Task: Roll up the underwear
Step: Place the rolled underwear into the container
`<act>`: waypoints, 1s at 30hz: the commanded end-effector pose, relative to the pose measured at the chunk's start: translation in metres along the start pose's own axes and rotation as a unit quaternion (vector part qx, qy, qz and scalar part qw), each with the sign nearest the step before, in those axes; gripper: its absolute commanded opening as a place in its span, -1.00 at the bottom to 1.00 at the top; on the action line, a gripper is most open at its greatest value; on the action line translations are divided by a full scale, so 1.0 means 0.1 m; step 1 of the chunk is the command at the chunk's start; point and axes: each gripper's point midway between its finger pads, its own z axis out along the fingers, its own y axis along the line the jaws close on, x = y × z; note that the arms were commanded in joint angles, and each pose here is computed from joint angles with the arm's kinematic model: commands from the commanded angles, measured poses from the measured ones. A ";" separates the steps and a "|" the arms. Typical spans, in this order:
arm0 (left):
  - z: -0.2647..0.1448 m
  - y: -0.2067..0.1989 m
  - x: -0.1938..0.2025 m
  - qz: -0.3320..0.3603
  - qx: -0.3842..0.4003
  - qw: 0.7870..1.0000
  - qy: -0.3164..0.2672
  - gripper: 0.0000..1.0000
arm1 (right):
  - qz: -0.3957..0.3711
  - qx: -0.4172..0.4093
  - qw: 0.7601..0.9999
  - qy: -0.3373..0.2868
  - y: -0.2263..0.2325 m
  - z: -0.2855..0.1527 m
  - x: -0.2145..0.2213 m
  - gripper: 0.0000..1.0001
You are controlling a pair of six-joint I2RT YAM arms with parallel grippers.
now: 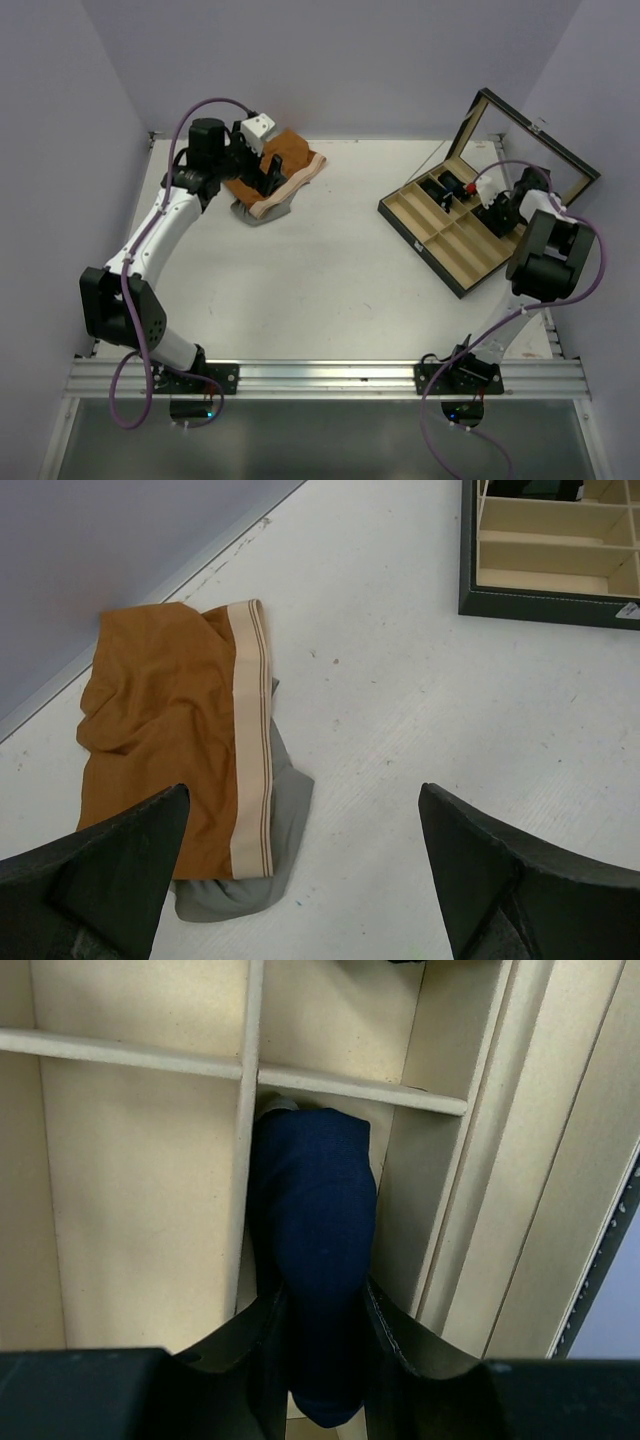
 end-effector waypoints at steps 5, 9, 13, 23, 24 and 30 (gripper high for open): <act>0.00 -0.02 -0.16 0.002 -0.001 1.000 -0.009 1.00 | 0.002 -0.029 1.000 0.002 0.07 0.02 0.03 -0.30; 0.02 -0.02 -0.15 0.000 0.002 1.000 -0.010 1.00 | 0.000 -0.017 1.000 -0.011 0.04 -0.10 -0.04 -0.20; 0.04 -0.03 -0.15 0.003 0.006 1.000 -0.014 1.00 | 0.008 -0.004 0.999 -0.035 -0.02 -0.30 -0.21 -0.13; 0.06 -0.06 -0.10 0.008 0.010 1.000 -0.020 1.00 | 0.001 0.015 0.998 -0.065 -0.08 -0.77 -0.45 0.01; 0.06 -0.06 -0.09 0.008 0.010 1.000 -0.020 1.00 | 0.001 0.014 0.998 -0.066 -0.06 -0.80 -0.47 0.02; 0.06 -0.06 0.05 -0.014 0.007 1.000 0.009 1.00 | 0.009 0.004 0.994 -0.112 0.08 -1.20 -0.97 0.05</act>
